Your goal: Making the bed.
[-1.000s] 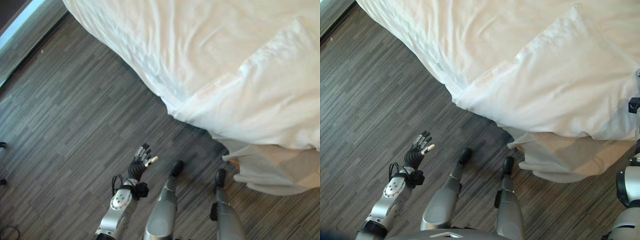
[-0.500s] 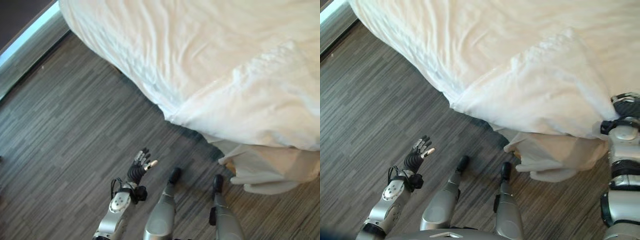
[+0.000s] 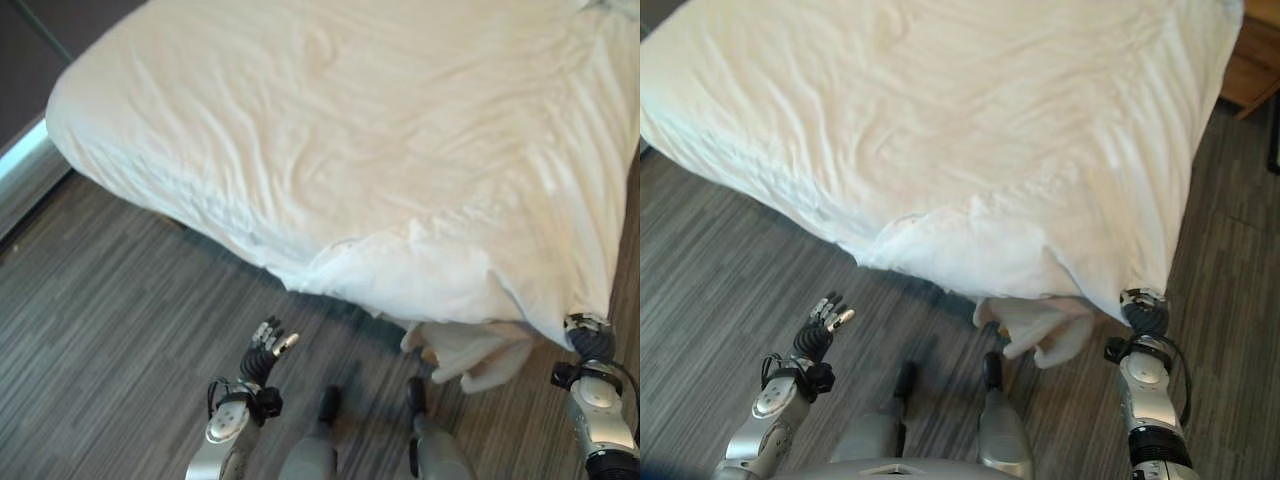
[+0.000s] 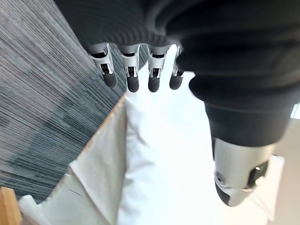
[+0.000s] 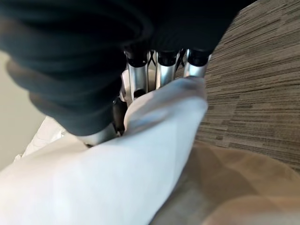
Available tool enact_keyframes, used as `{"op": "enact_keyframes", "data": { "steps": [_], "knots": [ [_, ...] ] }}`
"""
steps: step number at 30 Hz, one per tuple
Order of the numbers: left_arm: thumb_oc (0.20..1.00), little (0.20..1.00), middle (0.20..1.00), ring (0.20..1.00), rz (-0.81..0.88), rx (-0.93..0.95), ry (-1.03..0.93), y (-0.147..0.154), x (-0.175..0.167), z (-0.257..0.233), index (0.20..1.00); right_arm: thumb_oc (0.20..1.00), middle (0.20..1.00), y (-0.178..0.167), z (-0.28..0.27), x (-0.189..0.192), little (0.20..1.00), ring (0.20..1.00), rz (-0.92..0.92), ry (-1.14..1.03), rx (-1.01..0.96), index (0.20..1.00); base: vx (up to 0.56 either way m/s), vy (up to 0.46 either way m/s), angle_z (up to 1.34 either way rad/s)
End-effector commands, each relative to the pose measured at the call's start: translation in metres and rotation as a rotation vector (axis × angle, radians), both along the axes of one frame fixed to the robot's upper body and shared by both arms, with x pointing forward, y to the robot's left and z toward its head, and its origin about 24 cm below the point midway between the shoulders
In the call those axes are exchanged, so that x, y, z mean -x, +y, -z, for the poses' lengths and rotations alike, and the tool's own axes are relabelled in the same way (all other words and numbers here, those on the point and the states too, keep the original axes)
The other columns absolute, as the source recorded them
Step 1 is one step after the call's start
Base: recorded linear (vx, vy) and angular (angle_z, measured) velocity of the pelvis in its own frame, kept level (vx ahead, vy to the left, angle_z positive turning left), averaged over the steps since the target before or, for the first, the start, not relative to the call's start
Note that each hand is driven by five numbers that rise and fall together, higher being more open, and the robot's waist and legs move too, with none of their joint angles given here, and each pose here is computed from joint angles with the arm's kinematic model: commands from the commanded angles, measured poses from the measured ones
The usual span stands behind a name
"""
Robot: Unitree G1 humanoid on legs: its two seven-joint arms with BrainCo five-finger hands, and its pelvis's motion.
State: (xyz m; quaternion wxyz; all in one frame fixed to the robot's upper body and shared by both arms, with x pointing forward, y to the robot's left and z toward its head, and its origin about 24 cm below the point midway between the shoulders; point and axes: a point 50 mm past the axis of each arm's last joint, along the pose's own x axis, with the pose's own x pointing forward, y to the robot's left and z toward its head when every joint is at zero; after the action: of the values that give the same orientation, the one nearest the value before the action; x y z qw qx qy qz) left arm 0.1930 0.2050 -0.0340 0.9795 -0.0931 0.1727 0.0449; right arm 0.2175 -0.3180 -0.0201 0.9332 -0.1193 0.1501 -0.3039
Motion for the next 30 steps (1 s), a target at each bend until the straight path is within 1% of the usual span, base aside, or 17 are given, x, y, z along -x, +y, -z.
{"op": "enact_keyframes", "data": {
  "steps": [1, 2, 3, 4, 5, 6, 8, 10, 13, 17, 21, 22, 23, 24, 25, 28, 30],
  "knots": [
    [1.000, 1.000, 1.000, 1.000, 0.004, -0.055, -0.030, 0.005, 0.003, -0.005, 1.000, 0.200, 0.200, 0.014, 0.070, 0.062, 0.200, 0.200, -0.008, 0.374, -0.088, 0.200, 0.03, 0.013, -0.18],
    [1.000, 1.000, 1.000, 1.000, 0.011, -0.055, -0.031, 0.004, 0.003, -0.005, 1.000, 0.423, 0.423, 0.016, 0.079, 0.071, 0.423, 0.423, -0.008, 0.440, -0.099, 0.423, 0.03, 0.008, -0.11],
    [1.000, 1.000, 1.000, 1.000, 0.023, -0.056, -0.033, 0.002, 0.003, -0.006, 1.000, 1.000, 1.000, 0.020, 0.092, 0.083, 1.000, 1.000, -0.002, 0.523, -0.123, 1.000, 0.01, -0.001, -0.04],
    [1.000, 1.000, 1.000, 1.000, 0.044, -0.059, -0.043, -0.001, 0.000, -0.008, 1.000, 1.000, 1.000, 0.024, 0.113, 0.115, 1.000, 1.000, 0.047, 0.690, -0.197, 1.000, 0.00, 0.000, 0.00],
    [1.000, 1.000, 1.000, 1.000, 0.044, -0.059, -0.043, -0.001, 0.000, -0.008, 1.000, 1.000, 1.000, 0.024, 0.113, 0.114, 1.000, 1.000, 0.046, 0.689, -0.197, 1.000, 0.00, 0.000, 0.00],
    [1.000, 1.000, 1.000, 1.000, 0.060, -0.062, -0.049, -0.004, -0.001, -0.008, 1.000, 1.000, 1.000, 0.022, 0.126, 0.154, 1.000, 1.000, 0.093, 0.886, -0.217, 1.000, 0.00, 0.000, 0.00],
    [1.000, 1.000, 1.000, 1.000, 0.076, -0.070, -0.061, -0.005, 0.000, -0.011, 1.000, 1.000, 1.000, 0.009, 0.127, 0.196, 1.000, 1.000, 0.142, 1.094, -0.184, 1.000, 0.00, 0.000, 0.00],
    [1.000, 1.000, 1.000, 1.000, 0.085, -0.072, -0.067, -0.007, 0.001, -0.012, 1.000, 1.000, 1.000, 0.001, 0.124, 0.205, 1.000, 1.000, 0.172, 1.130, -0.165, 1.000, 0.00, 0.000, 0.00],
    [1.000, 1.000, 1.000, 1.000, 0.099, -0.082, -0.076, -0.008, 0.004, -0.012, 1.000, 1.000, 1.000, -0.063, 0.086, 0.223, 1.000, 1.000, 0.409, 1.111, -0.050, 1.000, 0.02, 0.041, 0.02],
    [1.000, 1.000, 1.000, 1.000, 0.089, -0.094, -0.081, -0.006, 0.002, -0.012, 1.000, 1.000, 1.000, -0.129, 0.026, 0.182, 1.000, 1.000, 0.495, 0.930, 0.192, 1.000, 0.00, 0.005, -0.03],
    [1.000, 1.000, 1.000, 1.000, 0.068, -0.092, -0.076, -0.002, 0.001, -0.011, 1.000, 1.000, 1.000, -0.165, -0.041, 0.122, 1.000, 1.000, 0.484, 0.648, 0.402, 1.000, 0.00, -0.009, -0.19],
    [1.000, 1.000, 1.000, 1.000, 0.059, -0.085, -0.075, -0.002, 0.001, -0.011, 1.000, 1.000, 1.000, -0.166, -0.055, 0.103, 1.000, 1.000, 0.452, 0.552, 0.448, 1.000, 0.00, -0.005, -0.21],
    [1.000, 1.000, 1.000, 1.000, 0.059, -0.085, -0.075, -0.002, 0.001, -0.011, 1.000, 1.000, 1.000, -0.165, -0.055, 0.103, 1.000, 1.000, 0.452, 0.553, 0.448, 1.000, 0.00, -0.006, -0.17],
    [1.000, 1.000, 1.000, 1.000, 0.045, -0.077, -0.066, -0.001, 0.003, -0.009, 1.000, 1.000, 1.000, -0.161, -0.078, 0.075, 1.000, 1.000, 0.389, 0.413, 0.533, 1.000, -0.02, -0.018, -0.20],
    [1.000, 1.000, 1.000, 1.000, 0.012, -0.062, -0.053, 0.002, 0.007, -0.007, 1.000, 1.000, 1.000, -0.134, -0.124, 0.033, 1.000, 1.000, 0.242, 0.160, 0.700, 1.000, 0.01, -0.014, -0.18],
    [1.000, 1.000, 1.000, 1.000, -0.001, -0.057, -0.043, 0.002, 0.009, -0.004, 1.000, 1.000, 1.000, -0.113, -0.144, 0.020, 1.000, 1.000, 0.167, 0.038, 0.787, 1.000, 0.03, -0.016, -0.15],
    [1.000, 1.000, 1.000, 1.000, 0.007, -0.066, -0.033, 0.002, 0.012, -0.003, 1.000, 1.000, 1.000, -0.080, -0.155, -0.003, 1.000, 1.000, 0.053, -0.104, 0.796, 1.000, 0.00, -0.037, 0.00]
  ]
}}
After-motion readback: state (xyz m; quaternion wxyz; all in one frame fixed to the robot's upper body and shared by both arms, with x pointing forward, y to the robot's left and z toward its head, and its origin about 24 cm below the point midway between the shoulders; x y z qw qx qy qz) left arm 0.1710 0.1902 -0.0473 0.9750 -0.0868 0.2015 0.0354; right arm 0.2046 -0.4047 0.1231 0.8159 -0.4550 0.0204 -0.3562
